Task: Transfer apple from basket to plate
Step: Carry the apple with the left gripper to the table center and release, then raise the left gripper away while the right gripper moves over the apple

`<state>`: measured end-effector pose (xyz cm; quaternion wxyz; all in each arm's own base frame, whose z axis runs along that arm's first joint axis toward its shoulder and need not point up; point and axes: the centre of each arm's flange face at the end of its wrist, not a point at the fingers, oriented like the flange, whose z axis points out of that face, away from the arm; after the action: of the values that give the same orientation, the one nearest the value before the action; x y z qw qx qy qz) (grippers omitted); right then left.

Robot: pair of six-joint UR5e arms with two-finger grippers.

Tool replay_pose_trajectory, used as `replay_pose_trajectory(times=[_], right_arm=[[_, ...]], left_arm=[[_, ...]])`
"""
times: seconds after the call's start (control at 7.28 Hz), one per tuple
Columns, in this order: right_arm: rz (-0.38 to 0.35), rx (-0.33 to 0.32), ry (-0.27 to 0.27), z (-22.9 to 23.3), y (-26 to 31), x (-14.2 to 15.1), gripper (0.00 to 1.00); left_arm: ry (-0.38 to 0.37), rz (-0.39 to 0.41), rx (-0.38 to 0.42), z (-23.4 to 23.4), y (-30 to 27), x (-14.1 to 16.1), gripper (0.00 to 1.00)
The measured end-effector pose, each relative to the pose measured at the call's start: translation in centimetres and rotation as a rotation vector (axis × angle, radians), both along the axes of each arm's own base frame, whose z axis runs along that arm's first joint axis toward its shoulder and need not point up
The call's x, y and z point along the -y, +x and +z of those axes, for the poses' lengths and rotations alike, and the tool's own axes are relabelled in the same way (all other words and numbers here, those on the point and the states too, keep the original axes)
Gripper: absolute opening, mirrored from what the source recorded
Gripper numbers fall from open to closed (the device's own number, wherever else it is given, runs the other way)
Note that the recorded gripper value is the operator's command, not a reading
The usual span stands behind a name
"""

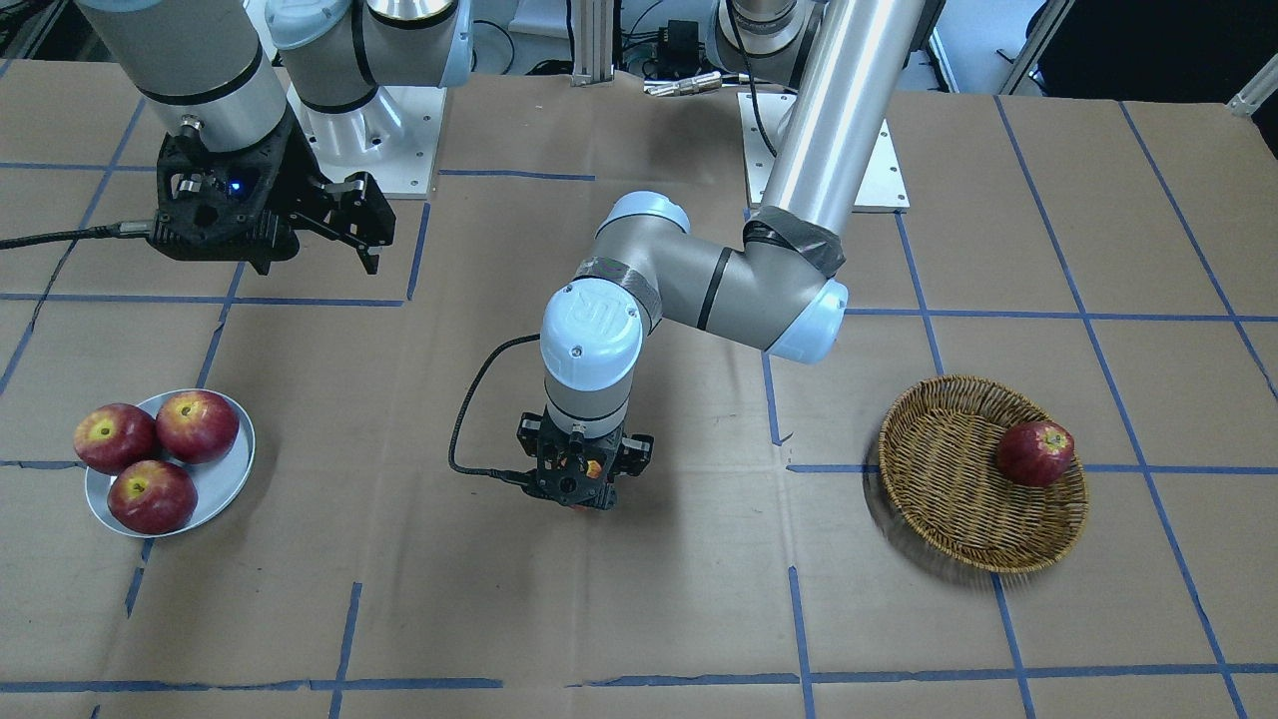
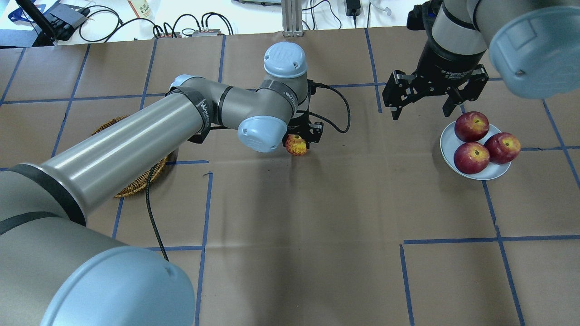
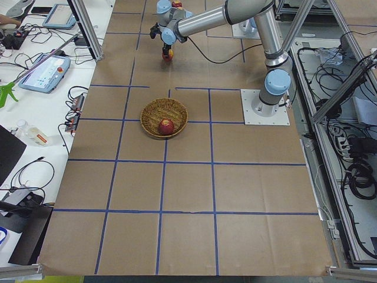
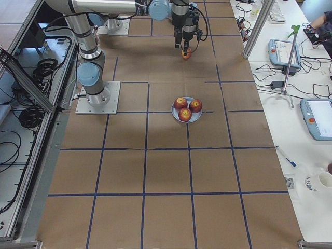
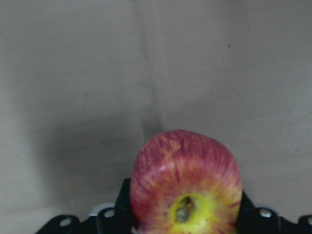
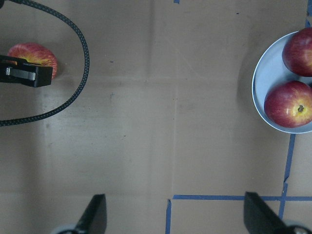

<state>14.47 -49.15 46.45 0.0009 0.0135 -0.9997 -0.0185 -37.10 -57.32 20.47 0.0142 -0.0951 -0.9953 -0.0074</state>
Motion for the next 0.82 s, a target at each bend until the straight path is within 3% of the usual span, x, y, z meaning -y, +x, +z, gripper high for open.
replay_pose_trajectory(times=[0.14,0.55,0.82], right_arm=[[0.0,0.0,0.0,0.0,0.0,0.0,1.0],[0.0,0.0,0.002,-0.1,0.0,0.0,1.0],[0.0,-0.001,0.003,-0.2,0.0,0.1,1.0]], left_arm=[[0.005,0.0,0.0,-0.1,0.0,-0.1,0.98],[-0.006,0.008,-0.01,1.1,-0.1,-0.1,0.99],[-0.029,0.02,-0.015,6.8,0.5,0.5,0.99]])
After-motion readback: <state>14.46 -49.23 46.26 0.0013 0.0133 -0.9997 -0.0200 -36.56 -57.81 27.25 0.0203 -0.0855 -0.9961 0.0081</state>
